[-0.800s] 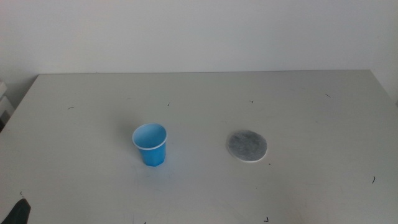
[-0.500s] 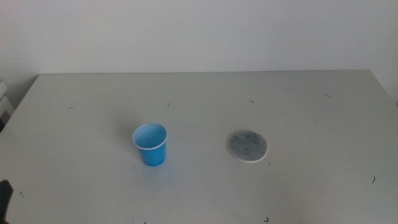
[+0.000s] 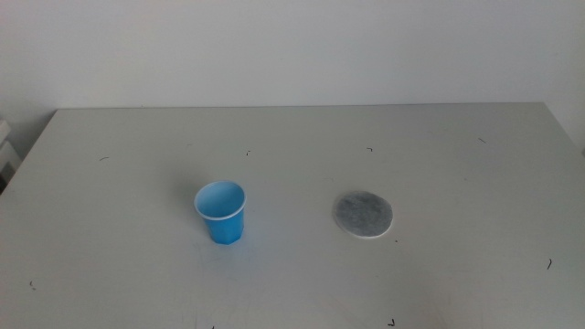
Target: Place an empty cup on a cup mat.
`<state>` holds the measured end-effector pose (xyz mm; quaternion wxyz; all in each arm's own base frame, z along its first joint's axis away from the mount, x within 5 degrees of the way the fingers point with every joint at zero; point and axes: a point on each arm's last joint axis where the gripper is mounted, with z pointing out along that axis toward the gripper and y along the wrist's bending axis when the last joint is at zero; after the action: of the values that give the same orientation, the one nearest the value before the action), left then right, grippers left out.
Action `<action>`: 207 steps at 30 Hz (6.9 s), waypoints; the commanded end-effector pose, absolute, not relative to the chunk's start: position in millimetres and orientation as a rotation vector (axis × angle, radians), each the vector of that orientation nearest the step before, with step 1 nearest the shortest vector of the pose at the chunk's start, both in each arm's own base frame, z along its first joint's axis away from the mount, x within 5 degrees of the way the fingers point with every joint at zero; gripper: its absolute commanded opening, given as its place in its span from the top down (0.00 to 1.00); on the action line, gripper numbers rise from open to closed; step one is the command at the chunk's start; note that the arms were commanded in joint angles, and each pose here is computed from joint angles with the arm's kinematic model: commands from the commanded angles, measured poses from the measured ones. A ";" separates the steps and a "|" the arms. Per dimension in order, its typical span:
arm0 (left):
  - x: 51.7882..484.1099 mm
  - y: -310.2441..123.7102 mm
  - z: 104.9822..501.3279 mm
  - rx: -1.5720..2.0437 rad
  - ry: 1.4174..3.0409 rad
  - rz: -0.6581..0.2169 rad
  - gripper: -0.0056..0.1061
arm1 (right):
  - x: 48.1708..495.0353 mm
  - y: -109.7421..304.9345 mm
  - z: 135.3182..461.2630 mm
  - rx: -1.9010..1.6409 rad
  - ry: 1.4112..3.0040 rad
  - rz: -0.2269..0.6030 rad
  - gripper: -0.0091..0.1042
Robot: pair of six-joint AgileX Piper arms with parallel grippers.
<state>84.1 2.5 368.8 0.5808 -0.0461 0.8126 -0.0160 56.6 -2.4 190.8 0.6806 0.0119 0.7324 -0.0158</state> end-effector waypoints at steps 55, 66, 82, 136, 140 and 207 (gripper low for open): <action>284.4 -66.9 368.6 0.132 2.504 -0.363 0.01 | 54.5 -2.2 201.9 0.009 1.535 -0.051 0.09; 327.3 -99.8 302.8 0.177 2.670 -0.355 0.01 | 54.5 -2.2 201.9 0.009 1.535 -0.051 0.09; 368.8 -109.7 223.2 0.143 2.781 -0.331 0.09 | 54.5 -2.2 201.9 0.009 1.535 -0.051 0.09; 385.2 -319.0 256.3 0.428 2.650 -0.543 0.95 | 54.5 -2.2 201.9 0.009 1.535 -0.051 0.09; 387.5 -321.4 244.8 0.435 2.664 -0.521 0.95 | 54.5 -2.2 201.9 0.009 1.535 -0.051 0.09; 170.8 -57.6 406.2 0.309 1.943 -0.275 0.01 | 54.5 -2.2 201.9 0.009 1.535 -0.051 0.09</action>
<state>181.1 -65.1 400.3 0.4862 0.1499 0.8542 -0.1067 56.6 -2.4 190.8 0.6806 0.0119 0.7324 -0.0158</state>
